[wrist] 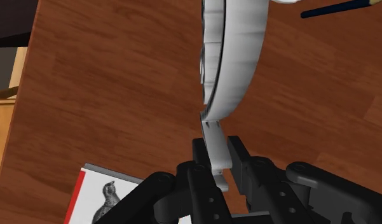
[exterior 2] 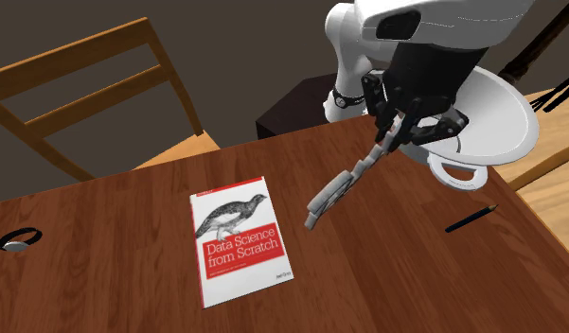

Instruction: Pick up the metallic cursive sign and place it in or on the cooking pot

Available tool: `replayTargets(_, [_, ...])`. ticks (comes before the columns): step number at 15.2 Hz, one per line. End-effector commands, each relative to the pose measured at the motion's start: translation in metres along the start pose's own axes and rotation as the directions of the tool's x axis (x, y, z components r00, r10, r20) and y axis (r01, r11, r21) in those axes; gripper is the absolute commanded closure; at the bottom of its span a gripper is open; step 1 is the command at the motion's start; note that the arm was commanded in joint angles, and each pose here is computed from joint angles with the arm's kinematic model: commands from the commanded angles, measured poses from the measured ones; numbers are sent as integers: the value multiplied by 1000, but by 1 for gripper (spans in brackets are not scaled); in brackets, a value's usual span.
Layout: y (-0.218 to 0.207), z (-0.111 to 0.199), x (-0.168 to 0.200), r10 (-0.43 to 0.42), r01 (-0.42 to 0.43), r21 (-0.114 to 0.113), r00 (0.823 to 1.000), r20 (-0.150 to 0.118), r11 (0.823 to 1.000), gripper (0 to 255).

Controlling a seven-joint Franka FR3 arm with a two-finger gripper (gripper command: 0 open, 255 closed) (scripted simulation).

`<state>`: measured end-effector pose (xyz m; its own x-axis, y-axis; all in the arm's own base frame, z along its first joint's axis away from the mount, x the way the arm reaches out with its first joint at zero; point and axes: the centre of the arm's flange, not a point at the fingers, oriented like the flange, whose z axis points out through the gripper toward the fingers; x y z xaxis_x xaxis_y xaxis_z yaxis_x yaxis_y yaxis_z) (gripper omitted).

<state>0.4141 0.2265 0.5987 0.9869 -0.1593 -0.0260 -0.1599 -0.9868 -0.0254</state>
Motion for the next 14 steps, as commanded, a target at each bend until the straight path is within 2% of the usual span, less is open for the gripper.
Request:
replayTargets(1, [0,-11,0,0,0,0,1000,0,1000,255])
replayTargets(3, [0,-17,0,0,0,0,1000,0,1000,255])
replayTargets(14, [-13,-17,-144,0,0,0,1000,0,1000,255])
